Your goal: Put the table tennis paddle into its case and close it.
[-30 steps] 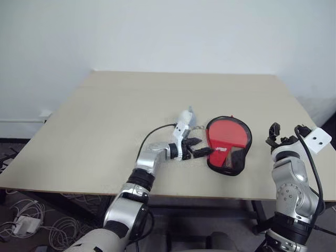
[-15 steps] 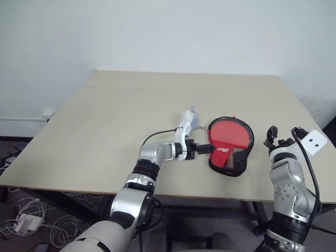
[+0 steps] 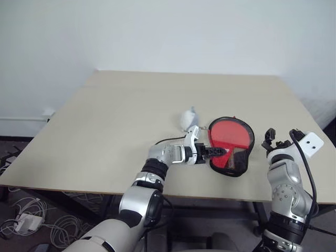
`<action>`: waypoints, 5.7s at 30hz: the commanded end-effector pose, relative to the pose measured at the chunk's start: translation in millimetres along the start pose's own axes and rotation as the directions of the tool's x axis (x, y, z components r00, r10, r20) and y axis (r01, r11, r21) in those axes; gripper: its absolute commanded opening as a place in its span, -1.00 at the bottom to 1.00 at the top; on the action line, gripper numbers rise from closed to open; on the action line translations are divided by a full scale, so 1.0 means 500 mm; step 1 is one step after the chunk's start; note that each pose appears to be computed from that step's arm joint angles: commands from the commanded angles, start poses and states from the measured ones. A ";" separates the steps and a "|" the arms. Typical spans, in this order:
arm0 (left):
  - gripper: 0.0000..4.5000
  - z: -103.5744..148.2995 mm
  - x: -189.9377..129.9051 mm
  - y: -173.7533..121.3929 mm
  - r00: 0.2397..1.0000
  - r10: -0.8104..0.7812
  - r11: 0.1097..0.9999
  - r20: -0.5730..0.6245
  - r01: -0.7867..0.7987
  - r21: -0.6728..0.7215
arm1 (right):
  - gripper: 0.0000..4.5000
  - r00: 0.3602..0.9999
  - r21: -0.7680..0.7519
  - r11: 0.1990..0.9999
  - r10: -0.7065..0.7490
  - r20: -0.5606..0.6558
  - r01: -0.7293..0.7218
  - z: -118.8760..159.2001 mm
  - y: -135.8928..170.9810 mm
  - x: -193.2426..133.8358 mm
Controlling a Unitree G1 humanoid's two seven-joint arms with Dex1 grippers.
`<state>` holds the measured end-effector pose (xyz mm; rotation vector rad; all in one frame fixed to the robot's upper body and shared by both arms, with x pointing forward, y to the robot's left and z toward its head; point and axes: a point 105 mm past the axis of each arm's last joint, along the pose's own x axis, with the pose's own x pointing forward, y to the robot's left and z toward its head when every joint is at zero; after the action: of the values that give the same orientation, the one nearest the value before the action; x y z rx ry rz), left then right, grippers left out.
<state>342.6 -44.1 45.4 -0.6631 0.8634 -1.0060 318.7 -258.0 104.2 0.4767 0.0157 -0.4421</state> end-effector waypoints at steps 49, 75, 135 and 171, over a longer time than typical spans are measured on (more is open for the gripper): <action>-0.99 -0.139 -0.194 -0.034 0.937 -0.115 0.983 -0.329 0.060 -0.172 | 1.00 0.999 -0.024 0.999 0.027 0.026 -0.026 0.012 0.013 -0.005; 0.98 -0.035 -0.273 -0.043 0.979 -0.146 0.914 -0.140 0.188 0.360 | 1.00 0.996 -0.048 0.996 0.071 0.046 -0.068 0.036 0.026 -0.001; 0.98 -0.102 -0.079 0.089 0.987 0.152 0.543 -0.053 -0.039 0.839 | 1.00 0.423 0.203 0.640 0.680 -0.599 -0.741 -0.141 0.427 0.033; 1.00 -0.098 -0.076 0.089 0.984 0.176 0.540 -0.036 -0.065 0.839 | -0.99 0.526 -0.124 0.540 0.701 -0.481 -0.833 -0.147 0.460 0.012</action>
<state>314.5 -14.0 32.3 0.2391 0.2445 -1.2426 410.8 -35.9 97.8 0.1401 0.4239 0.6317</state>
